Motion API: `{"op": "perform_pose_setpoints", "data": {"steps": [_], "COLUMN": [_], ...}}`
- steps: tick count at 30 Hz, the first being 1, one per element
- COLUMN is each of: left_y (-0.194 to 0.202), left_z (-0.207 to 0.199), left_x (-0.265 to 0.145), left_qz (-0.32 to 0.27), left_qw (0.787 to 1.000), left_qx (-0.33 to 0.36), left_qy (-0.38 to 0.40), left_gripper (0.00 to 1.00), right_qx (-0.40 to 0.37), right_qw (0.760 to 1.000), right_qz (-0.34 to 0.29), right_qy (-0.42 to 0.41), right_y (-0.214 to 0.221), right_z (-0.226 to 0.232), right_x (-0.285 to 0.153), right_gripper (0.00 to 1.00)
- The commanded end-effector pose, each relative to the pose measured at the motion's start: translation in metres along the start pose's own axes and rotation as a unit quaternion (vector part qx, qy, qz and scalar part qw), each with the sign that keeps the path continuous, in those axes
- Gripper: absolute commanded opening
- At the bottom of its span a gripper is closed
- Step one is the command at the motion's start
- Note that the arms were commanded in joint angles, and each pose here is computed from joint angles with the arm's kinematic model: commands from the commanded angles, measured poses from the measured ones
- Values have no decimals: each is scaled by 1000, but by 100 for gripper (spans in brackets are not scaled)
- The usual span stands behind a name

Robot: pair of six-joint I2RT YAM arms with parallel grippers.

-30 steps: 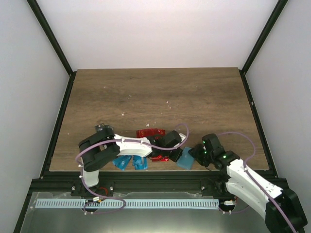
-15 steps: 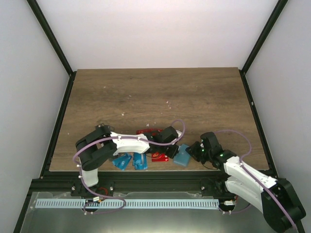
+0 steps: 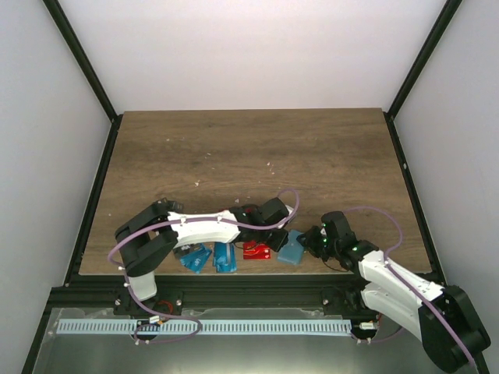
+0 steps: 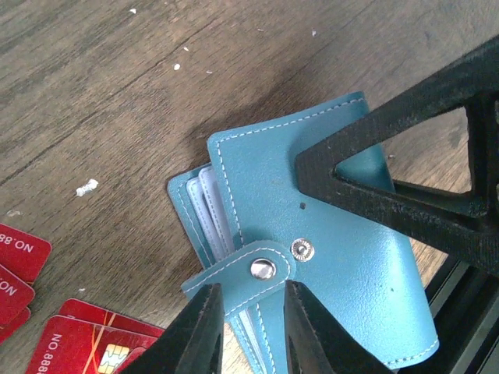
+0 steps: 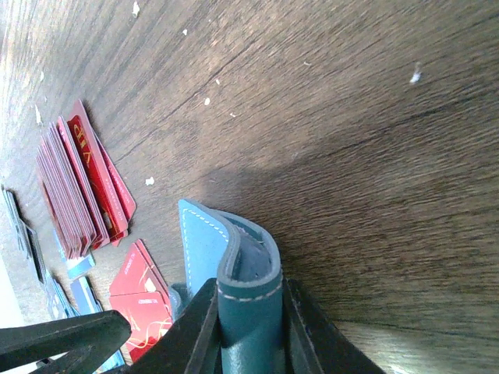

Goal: Put the credit cards into the card holder

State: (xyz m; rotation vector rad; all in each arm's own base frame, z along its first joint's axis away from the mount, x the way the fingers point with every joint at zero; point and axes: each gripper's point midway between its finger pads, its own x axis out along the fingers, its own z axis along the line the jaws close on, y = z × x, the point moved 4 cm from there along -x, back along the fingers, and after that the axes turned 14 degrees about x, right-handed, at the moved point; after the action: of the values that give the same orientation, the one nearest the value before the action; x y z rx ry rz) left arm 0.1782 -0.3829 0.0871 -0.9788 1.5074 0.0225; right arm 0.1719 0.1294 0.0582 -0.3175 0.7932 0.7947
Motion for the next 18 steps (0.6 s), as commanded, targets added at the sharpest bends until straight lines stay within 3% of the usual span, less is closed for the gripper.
{"op": "perform_pose_setpoints", "data": {"steps": [1,18], "left_y": [1,-15], "left_z": [-2,1], "left_x": [2,24], "left_qz": [19,43], "left_qw": [999,997], "left_qx": [22,13], "left_qy": [-13,-68], "left_gripper": [26,36], "right_qx": [-1,-8], "right_qw": [998,998], "right_qz": [-9,-7], "right_qy": [62,69], "right_y": [1,2], "right_z": [-29,-34], "right_x": [3,5], "right_gripper": [13,5]}}
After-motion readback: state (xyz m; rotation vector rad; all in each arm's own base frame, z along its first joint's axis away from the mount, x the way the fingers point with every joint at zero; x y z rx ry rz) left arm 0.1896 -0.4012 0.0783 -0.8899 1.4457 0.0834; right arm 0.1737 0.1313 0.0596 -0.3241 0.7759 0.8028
